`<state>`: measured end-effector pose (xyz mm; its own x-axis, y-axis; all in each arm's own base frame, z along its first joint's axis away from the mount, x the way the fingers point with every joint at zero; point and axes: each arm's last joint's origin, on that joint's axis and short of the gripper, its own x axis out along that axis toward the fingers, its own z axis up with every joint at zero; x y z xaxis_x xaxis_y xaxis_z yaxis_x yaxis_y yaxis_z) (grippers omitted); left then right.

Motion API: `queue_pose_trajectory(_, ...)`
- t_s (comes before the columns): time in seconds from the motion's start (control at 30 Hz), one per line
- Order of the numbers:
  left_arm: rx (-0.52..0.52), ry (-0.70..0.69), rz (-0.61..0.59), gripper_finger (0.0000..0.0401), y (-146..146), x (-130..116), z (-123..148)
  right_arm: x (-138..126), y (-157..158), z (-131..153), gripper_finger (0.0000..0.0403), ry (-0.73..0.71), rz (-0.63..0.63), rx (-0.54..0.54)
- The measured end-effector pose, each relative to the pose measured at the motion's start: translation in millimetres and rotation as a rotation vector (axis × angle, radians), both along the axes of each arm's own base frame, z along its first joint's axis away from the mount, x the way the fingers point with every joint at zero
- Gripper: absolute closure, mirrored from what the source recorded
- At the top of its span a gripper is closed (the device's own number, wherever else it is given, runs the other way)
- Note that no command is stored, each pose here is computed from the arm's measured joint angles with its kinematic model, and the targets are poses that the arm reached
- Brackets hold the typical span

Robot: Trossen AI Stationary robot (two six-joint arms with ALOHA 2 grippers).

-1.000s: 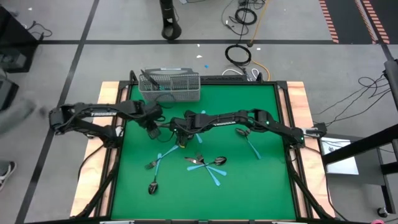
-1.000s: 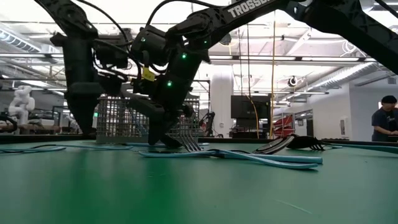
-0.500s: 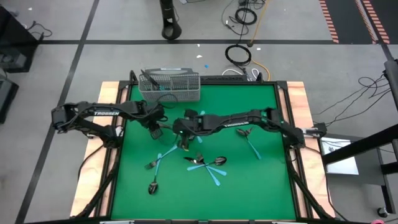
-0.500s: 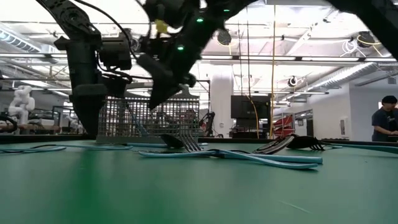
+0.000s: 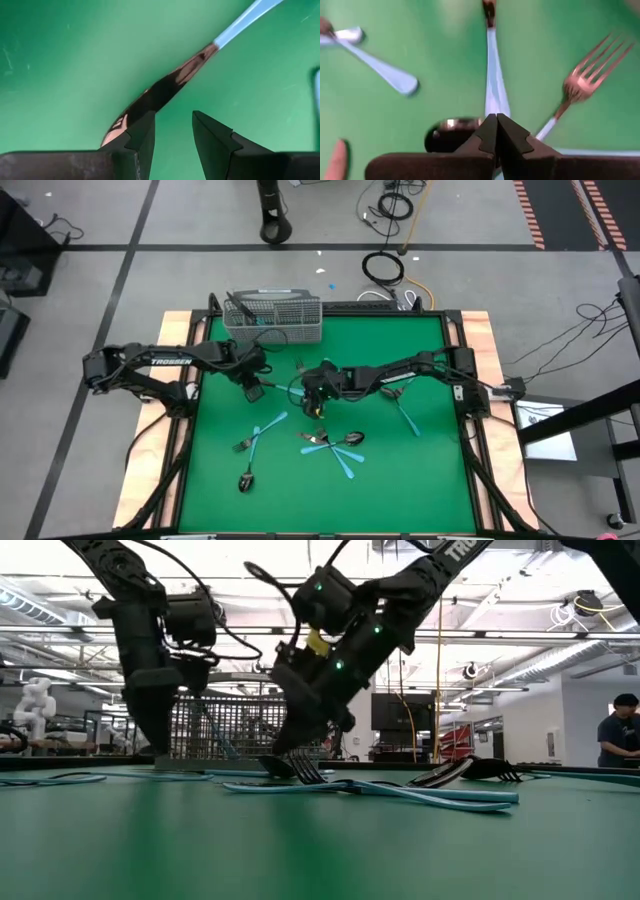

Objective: Sort silverware
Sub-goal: Put the table knife into the silverware rack

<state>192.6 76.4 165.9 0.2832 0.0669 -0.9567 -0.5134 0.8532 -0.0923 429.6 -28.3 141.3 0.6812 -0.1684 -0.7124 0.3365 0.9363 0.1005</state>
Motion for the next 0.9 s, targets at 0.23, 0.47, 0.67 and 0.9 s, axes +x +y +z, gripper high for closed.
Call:
queue_pose_trajectory(0.23, 0.012, -0.042, -0.001, 0.0269, 2.9, 7.4, 11.4, 0.0, -14.3, -13.8, 0.0403, 0.034, -0.046, -0.003)
queue_pose_trajectory(0.47, 0.008, -0.039, -0.009, 0.0269, 1.8, 7.8, 12.1, -5.8, -18.6, -22.0, 0.0403, 0.122, -0.094, -0.017)
queue_pose_trajectory(0.67, 0.009, -0.036, -0.017, 0.0269, 1.3, 7.7, 12.0, -16.4, -6.3, -19.5, 0.0403, 0.233, -0.137, -0.075)
queue_pose_trajectory(0.9, 0.014, -0.036, -0.035, 0.0269, 1.4, 7.9, 12.0, -1.9, 9.5, -3.0, 0.0403, 0.038, -0.041, -0.071)
